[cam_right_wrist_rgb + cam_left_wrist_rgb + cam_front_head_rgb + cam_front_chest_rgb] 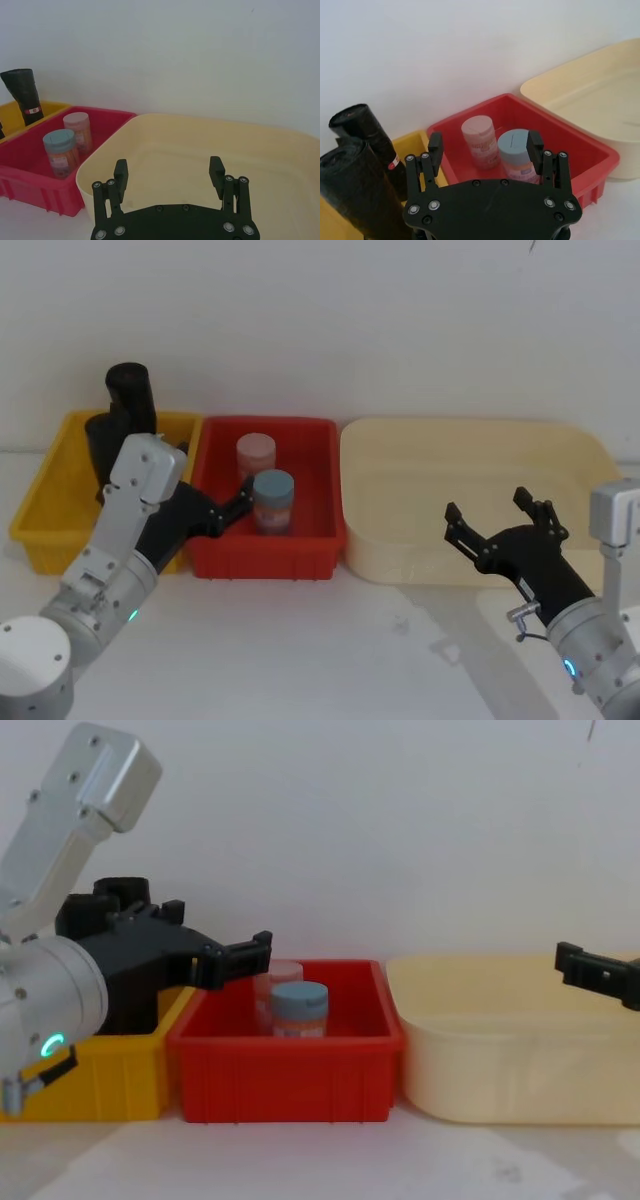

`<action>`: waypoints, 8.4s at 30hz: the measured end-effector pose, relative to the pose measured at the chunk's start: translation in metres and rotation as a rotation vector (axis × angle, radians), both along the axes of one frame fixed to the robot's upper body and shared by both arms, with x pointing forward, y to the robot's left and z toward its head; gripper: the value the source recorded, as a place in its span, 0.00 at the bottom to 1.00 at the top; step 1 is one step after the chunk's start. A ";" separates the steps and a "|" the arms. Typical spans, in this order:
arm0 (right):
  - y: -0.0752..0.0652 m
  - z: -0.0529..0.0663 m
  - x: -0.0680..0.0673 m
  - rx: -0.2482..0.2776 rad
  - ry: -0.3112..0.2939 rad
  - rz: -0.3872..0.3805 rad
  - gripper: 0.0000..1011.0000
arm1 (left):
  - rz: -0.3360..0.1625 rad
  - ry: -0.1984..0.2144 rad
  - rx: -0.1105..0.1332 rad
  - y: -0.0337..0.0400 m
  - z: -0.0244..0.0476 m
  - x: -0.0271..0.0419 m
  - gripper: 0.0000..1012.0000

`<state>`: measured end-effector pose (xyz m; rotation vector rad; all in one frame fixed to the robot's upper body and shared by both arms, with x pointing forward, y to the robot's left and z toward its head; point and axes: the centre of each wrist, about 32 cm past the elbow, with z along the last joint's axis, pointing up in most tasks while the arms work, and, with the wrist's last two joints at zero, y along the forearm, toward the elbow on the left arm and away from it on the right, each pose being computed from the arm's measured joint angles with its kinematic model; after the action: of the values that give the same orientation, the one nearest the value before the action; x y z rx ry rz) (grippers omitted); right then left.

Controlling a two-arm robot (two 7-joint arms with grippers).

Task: Pick up the garbage bag with the one hand and transfer it to the other hand.

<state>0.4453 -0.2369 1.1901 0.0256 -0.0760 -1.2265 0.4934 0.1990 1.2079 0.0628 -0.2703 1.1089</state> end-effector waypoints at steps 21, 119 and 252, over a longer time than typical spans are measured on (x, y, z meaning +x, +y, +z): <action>0.000 0.046 0.047 -0.017 0.063 0.182 0.99 | -0.088 -0.014 0.050 0.0202 0.0735 -0.0208 0.99; 0.076 0.077 0.160 -0.144 0.257 0.505 0.99 | 0.060 0.175 -0.081 0.0910 0.0175 0.0541 0.99; 0.102 0.049 0.189 -0.248 0.327 0.562 0.65 | 0.057 0.174 -0.084 0.0903 0.0171 0.0561 0.76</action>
<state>0.6346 -0.1349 1.2396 -0.3478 0.0628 -0.6409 0.5495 0.2894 1.2251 0.0918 -0.0664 1.1622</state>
